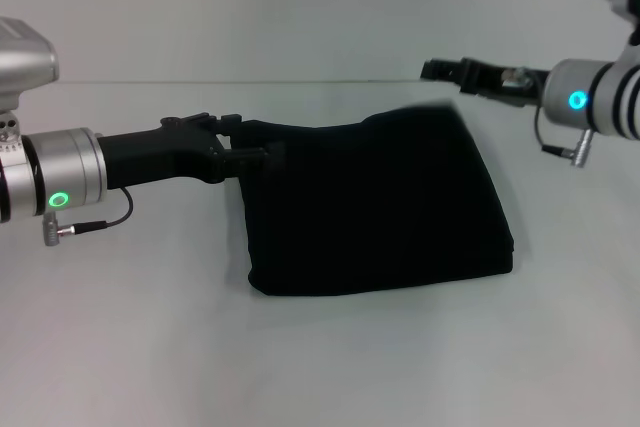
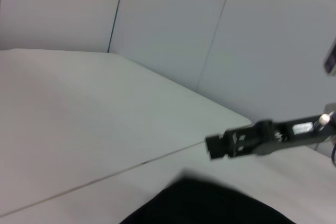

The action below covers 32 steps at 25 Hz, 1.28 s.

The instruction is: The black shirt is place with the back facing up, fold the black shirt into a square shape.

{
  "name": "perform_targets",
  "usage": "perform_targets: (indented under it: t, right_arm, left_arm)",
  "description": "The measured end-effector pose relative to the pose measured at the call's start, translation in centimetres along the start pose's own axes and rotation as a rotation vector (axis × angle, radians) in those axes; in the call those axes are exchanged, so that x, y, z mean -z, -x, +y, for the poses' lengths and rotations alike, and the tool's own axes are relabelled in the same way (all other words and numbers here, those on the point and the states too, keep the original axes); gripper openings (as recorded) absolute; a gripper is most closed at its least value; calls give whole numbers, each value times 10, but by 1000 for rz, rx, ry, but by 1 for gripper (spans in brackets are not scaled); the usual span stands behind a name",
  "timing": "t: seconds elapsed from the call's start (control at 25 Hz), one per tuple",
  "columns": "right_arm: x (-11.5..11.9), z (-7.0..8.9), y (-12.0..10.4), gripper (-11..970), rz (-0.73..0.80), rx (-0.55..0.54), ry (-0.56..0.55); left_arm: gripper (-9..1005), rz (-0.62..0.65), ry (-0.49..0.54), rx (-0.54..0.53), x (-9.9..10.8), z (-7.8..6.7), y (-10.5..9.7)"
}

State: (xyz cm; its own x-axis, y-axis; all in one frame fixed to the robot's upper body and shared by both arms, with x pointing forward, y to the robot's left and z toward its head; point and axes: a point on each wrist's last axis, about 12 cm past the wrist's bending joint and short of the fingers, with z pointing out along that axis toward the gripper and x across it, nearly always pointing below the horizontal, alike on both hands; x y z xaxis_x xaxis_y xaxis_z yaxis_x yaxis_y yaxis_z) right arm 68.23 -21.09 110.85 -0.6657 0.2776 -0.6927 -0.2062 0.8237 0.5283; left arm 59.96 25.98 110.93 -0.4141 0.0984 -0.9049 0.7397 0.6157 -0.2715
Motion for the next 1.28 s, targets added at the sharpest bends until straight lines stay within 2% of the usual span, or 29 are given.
perform_targets:
  t: [0.32, 0.48, 0.68, 0.84, 1.08, 1.28]
  right_arm:
    - [25, -34, 11, 756, -75, -52, -33]
    - [38, -49, 12, 756, -75, -65, -21]
    - [48, -52, 11, 756, -46, -44, 26]
    - [52, -53, 11, 756, -32, -30, 45]
    - [54, -54, 11, 756, -19, 15, 46]
    - [53, -53, 10, 757, 2, 43, 41]
  left_arm:
    - [931, -4, 71, 38, -5, 8, 3]
    - [931, -9, 140, 179, -16, 16, 7]
    - [931, -1, 252, 383, -27, 26, 5]
    - [931, 36, 315, 496, -33, 31, -2]
    - [930, 67, 345, 549, -43, 29, -12]
    - [930, 70, 348, 566, -58, 22, -13]
